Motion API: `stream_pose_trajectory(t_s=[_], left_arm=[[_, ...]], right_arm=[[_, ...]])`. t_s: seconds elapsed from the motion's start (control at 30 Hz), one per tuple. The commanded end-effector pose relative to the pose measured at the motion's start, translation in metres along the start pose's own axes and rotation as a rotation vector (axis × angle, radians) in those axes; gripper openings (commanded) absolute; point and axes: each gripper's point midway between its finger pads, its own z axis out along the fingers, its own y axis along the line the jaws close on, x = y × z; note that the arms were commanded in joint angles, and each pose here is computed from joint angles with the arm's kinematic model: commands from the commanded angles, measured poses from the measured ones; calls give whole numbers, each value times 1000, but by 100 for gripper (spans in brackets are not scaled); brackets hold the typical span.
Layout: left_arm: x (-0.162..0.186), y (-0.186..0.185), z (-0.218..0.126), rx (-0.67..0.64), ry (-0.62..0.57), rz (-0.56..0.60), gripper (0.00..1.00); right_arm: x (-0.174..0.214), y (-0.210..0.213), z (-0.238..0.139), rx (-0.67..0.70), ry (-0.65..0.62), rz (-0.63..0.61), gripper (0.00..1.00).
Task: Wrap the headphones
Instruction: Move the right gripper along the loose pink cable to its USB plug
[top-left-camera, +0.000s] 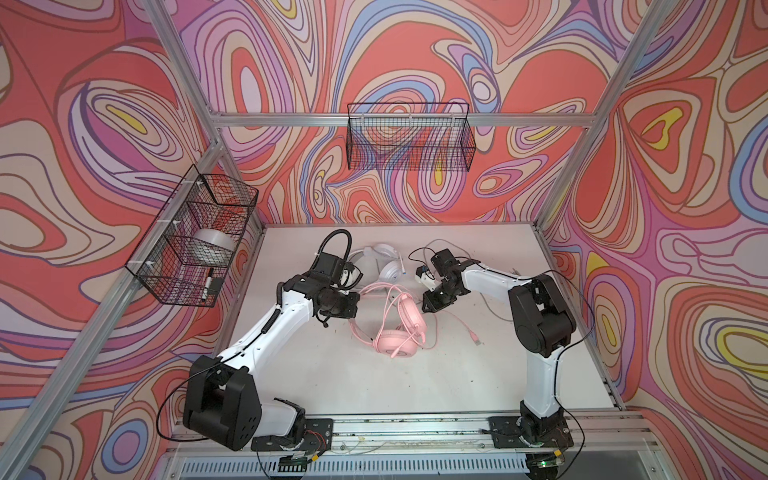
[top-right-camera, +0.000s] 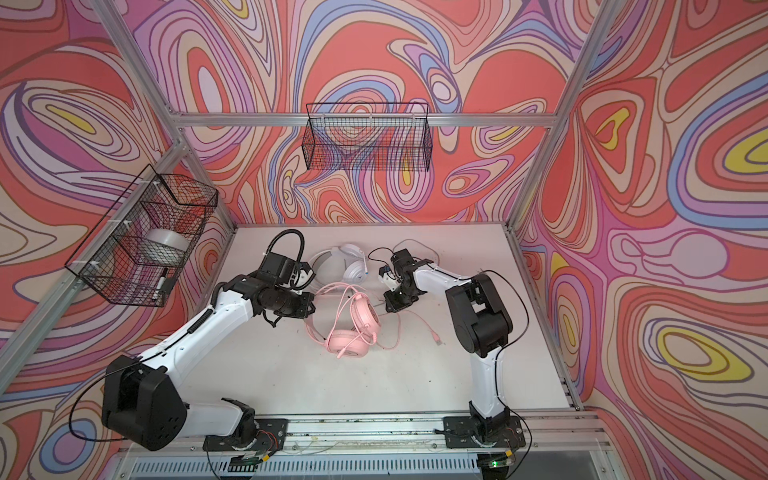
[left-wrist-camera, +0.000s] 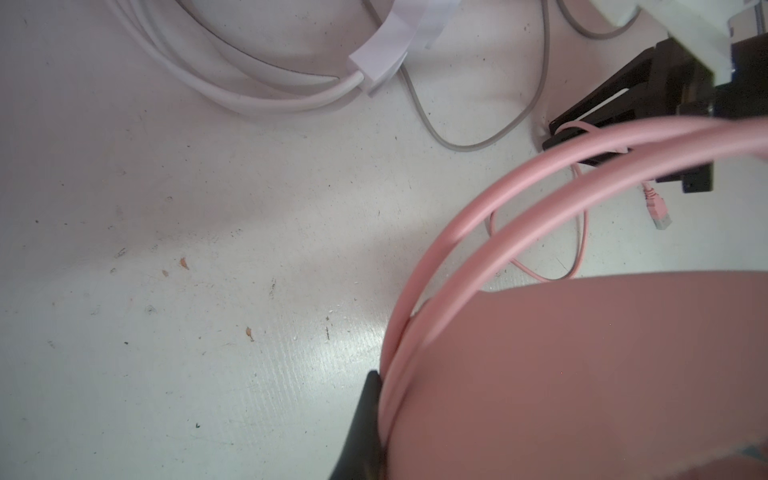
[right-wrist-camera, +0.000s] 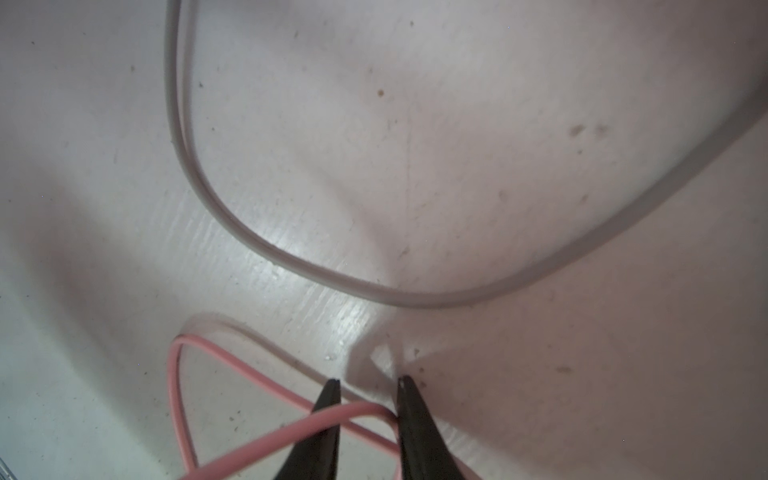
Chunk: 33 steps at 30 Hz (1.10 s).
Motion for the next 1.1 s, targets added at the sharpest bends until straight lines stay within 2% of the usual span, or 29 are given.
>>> stream_pose_trajectory(t_s=[0.0,0.1,0.33,0.53,0.67,0.9,1.07], left_arm=[[-14,-16,-10,90,-65,-28,0],[-18,-16,-13,94,-84,-38,0],[-18,-13,-10,86,-74,-45,0],[-13,-12,-4,90,-65,-61,0],[-12,-11,-4,88,-68,-67,0],[-14,-8,-3,85,-67,-67,0],[-14,-7,0,85,-61,-70,0]], right_arm=[[7,3,-1,-10,1,25,27],[14,3,-1,-8,7,34,28],[16,5,-17,14,-45,47,46],[9,6,-46,40,-107,52,49],[15,-2,-67,85,-134,75,54],[65,-48,-82,236,-26,256,56],[102,-59,-89,319,75,339,56]])
